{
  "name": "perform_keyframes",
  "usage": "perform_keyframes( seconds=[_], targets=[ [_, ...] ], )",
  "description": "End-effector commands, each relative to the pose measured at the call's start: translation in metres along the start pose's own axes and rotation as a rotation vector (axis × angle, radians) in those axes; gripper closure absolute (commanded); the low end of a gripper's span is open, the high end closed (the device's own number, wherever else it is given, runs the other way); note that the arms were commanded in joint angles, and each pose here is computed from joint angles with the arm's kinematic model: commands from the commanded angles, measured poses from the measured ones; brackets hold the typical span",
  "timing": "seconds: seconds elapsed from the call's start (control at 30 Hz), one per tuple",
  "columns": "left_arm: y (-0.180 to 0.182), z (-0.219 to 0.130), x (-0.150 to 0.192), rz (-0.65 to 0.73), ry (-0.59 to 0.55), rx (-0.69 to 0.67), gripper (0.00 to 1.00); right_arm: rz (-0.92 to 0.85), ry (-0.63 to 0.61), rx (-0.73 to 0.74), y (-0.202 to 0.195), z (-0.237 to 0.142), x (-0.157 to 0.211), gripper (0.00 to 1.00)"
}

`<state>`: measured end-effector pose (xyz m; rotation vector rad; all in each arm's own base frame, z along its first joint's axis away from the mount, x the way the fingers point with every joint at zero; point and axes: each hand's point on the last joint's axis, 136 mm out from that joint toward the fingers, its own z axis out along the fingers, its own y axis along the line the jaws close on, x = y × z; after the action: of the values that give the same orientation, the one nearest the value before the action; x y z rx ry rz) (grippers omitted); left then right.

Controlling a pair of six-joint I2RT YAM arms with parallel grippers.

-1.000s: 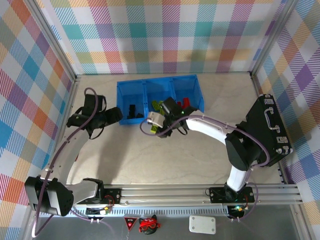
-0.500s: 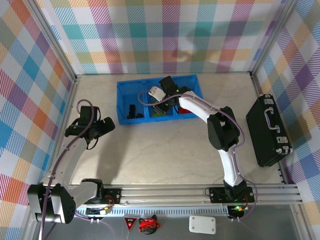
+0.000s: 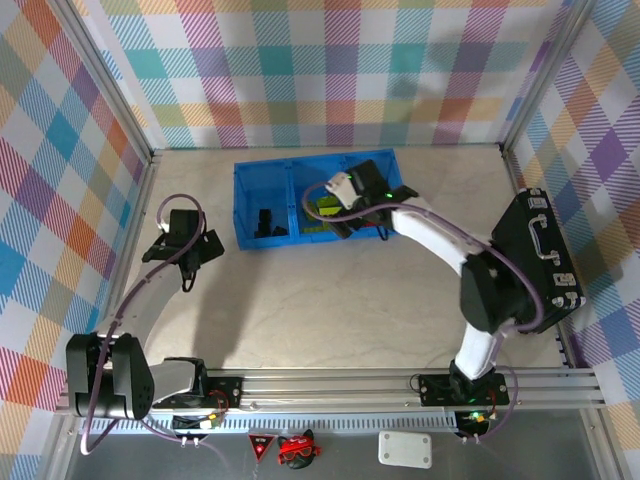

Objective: Sort the legos into containers by color

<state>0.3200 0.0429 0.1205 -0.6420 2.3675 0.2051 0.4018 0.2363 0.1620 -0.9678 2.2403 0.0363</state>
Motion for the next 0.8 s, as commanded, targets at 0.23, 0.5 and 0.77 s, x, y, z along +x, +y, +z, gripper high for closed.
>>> perform_keyframes(
  seconds=[0.23, 0.5, 0.77],
  targets=[
    [-0.022, 0.048, -0.036, 0.092, -0.156, -0.005, 0.02, 0.514, -0.016, 0.379, -0.110, -0.029, 0.141, 0.01],
    [-0.049, 0.059, -0.047, 0.135, -0.315, 0.151, 0.00, 0.682, -0.190, 0.476, -0.139, -0.011, 0.185, 0.01],
    [-0.066, 0.060, -0.027, 0.165, -0.395, 0.304, 0.00, 0.601, -0.367, 0.472, -0.136, -0.030, 0.177, 0.01]
  ],
)
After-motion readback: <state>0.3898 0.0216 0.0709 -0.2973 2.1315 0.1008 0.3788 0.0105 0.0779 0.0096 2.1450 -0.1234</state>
